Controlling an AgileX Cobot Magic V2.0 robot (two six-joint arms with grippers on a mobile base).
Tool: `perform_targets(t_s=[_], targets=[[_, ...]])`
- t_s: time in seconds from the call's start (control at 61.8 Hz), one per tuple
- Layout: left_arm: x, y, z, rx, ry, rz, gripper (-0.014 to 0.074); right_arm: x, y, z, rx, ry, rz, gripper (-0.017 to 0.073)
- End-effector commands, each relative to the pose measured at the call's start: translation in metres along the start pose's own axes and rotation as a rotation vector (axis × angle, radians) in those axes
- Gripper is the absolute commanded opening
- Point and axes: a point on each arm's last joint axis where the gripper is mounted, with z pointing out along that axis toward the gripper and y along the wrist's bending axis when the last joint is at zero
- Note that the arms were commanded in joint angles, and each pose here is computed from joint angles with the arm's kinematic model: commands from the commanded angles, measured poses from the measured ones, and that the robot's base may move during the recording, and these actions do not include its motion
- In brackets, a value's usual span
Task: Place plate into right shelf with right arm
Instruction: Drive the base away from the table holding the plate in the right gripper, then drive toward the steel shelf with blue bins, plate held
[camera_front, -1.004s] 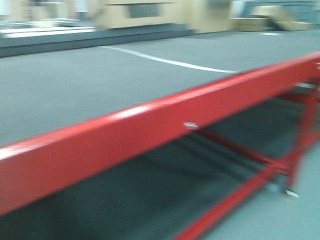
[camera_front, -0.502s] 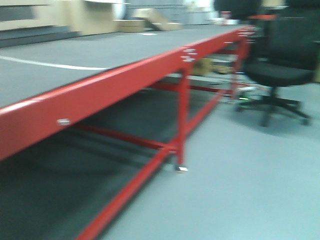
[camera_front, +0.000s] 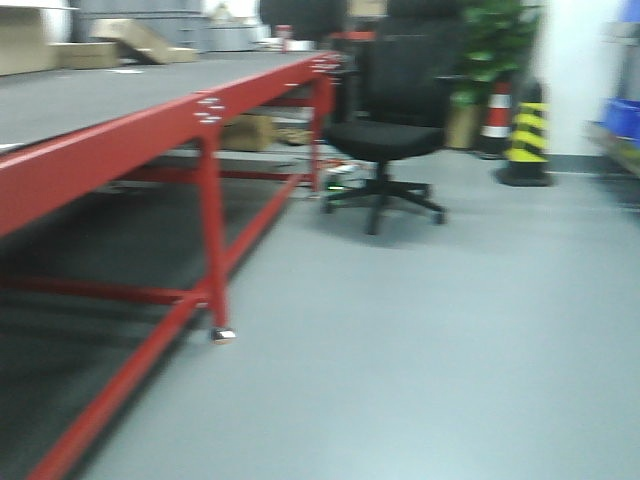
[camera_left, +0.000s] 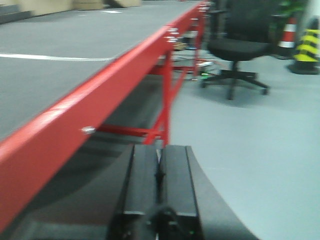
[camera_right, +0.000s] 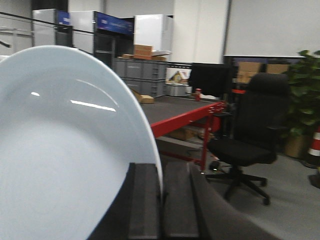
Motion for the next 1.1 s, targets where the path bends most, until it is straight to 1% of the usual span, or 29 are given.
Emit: perform_targets(t_s=[0.0,0.308,0.534,1.085], targets=[[-0.0053,0.0018,-0.0007,-0.021,-0.084,-0.009,-0.0047,-0.0170,0.0012,0.0002,-0.010,-0.111,-0.019,0.0037],[-0.0053,0.0018,-0.0007,-0.021,-0.084,-0.009,-0.0047,-0.0170,0.0012,0.0002,-0.010,-0.111,-0.019,0.0037],[-0.0053,-0.0006,-0.0006,0.021,-0.084,-0.008,-0.0047,-0.0166,0.0012,0.0005,-0.010,-0.107,-0.019,0.0037],[-0.0053,-0.0006,-0.0006,0.021,-0.084,-0.008,-0.0047,-0.0170,0.0012,0.0001,-0.010,-0.111,-0.019,0.0037]])
